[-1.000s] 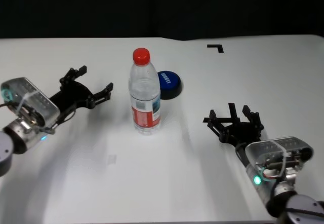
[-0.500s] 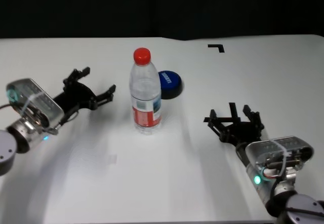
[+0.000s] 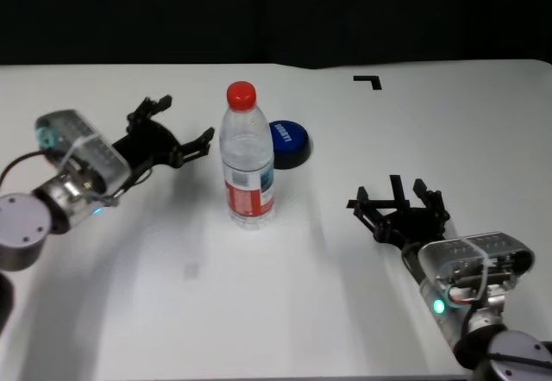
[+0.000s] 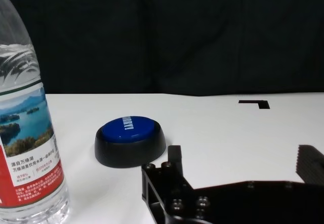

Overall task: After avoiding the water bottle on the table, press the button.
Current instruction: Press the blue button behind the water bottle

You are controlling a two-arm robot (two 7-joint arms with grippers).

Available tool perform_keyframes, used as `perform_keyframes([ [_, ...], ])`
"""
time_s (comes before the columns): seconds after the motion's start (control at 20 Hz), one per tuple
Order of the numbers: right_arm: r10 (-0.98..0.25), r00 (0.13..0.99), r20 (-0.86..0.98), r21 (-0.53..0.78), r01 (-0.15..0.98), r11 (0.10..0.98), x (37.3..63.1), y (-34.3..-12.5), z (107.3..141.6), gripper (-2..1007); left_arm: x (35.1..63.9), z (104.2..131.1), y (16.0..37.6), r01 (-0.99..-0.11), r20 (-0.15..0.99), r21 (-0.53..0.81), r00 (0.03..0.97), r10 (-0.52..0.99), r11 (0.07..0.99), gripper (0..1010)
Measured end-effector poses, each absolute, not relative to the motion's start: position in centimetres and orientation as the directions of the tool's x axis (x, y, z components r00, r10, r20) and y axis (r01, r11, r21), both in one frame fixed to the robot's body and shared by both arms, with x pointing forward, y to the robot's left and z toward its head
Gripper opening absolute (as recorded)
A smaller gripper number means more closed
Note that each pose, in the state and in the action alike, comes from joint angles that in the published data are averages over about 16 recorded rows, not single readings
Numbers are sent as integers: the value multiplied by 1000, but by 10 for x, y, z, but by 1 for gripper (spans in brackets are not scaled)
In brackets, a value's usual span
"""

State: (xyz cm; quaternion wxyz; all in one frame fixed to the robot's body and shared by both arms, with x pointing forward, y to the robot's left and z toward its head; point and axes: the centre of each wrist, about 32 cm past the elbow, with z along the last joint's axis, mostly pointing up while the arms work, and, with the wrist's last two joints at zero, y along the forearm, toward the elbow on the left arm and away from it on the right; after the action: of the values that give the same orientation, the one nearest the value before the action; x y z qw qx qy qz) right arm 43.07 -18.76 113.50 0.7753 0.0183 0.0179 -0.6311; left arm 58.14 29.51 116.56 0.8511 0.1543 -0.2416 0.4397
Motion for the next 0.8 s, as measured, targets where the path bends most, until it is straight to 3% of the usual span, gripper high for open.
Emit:
perform_keyframes([
  [0.8, -978, 203, -51, 6, 979, 203, 431, -188, 1135, 1003, 617, 1173, 272, -817, 570, 49, 496, 655, 575, 1003],
])
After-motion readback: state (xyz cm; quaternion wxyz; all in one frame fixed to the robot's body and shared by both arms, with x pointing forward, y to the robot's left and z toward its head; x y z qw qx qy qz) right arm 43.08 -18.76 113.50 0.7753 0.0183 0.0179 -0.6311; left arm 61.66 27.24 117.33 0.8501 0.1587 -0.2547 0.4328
